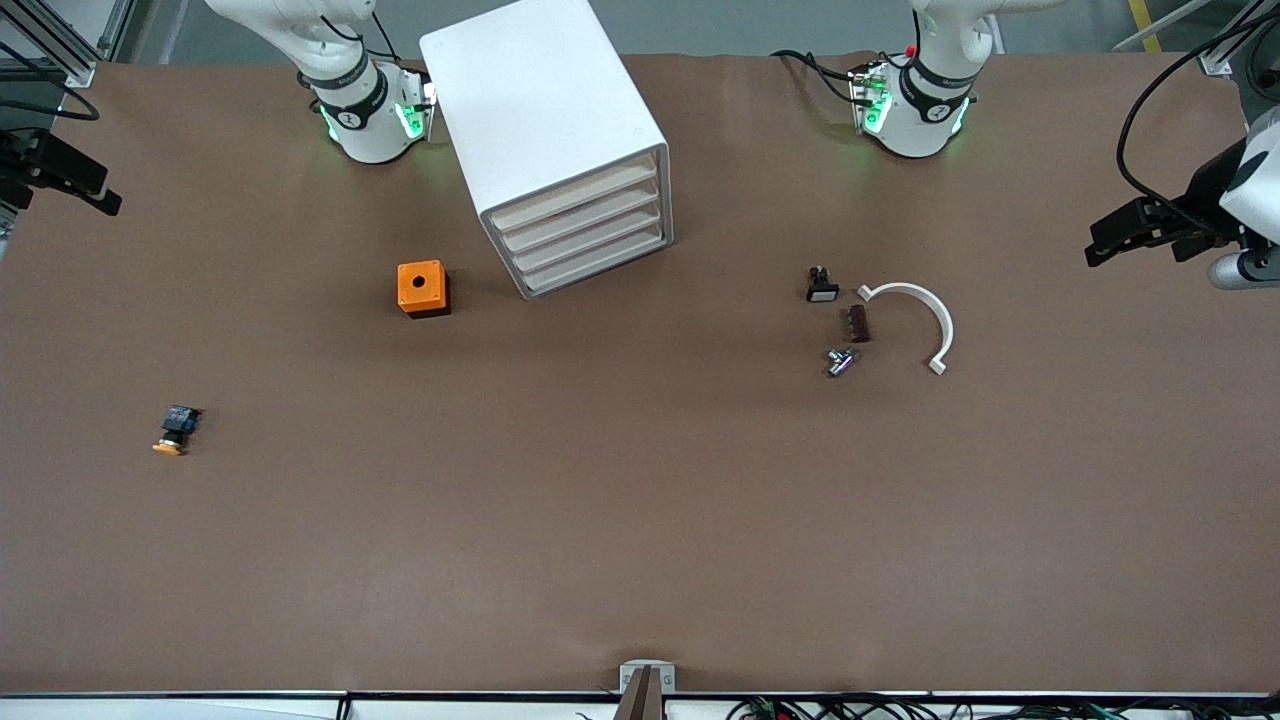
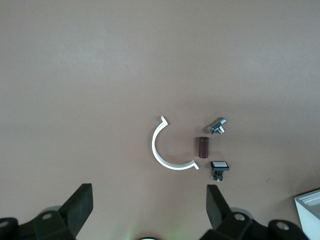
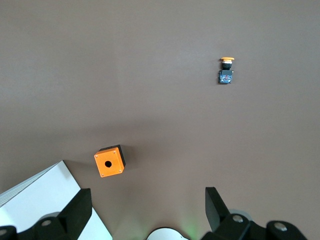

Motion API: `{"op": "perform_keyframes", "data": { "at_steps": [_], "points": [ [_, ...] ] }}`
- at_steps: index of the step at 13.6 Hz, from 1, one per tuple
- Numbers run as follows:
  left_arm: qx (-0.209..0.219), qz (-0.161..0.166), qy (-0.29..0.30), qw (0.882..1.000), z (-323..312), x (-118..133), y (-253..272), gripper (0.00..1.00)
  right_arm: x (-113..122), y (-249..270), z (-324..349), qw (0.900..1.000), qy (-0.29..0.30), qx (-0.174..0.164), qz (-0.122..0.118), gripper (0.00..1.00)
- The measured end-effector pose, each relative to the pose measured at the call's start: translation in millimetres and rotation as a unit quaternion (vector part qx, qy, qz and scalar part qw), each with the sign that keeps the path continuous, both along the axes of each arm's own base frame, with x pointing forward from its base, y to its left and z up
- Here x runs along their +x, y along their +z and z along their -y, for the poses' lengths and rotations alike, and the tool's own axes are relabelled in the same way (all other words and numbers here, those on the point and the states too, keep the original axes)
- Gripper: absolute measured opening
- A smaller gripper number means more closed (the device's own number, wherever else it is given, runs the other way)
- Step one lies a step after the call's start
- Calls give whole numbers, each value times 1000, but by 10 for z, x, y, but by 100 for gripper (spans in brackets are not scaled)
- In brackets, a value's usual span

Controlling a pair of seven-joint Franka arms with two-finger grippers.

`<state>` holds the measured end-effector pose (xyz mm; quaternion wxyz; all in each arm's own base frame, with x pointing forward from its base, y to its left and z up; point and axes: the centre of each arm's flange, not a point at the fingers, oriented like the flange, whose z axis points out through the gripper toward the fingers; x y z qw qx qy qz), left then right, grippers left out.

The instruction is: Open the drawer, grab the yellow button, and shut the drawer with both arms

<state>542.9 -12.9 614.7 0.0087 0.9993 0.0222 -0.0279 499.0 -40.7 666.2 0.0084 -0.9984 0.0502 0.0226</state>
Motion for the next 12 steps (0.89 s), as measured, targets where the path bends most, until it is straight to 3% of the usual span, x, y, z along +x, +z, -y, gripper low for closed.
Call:
{"op": "perform_keyframes", "data": {
  "at_steps": [12],
  "points": [
    [0, 3, -5, 1000, 32, 1, 24, 100, -8, -7, -1, 1000, 0, 0, -4, 100]
  ]
}}
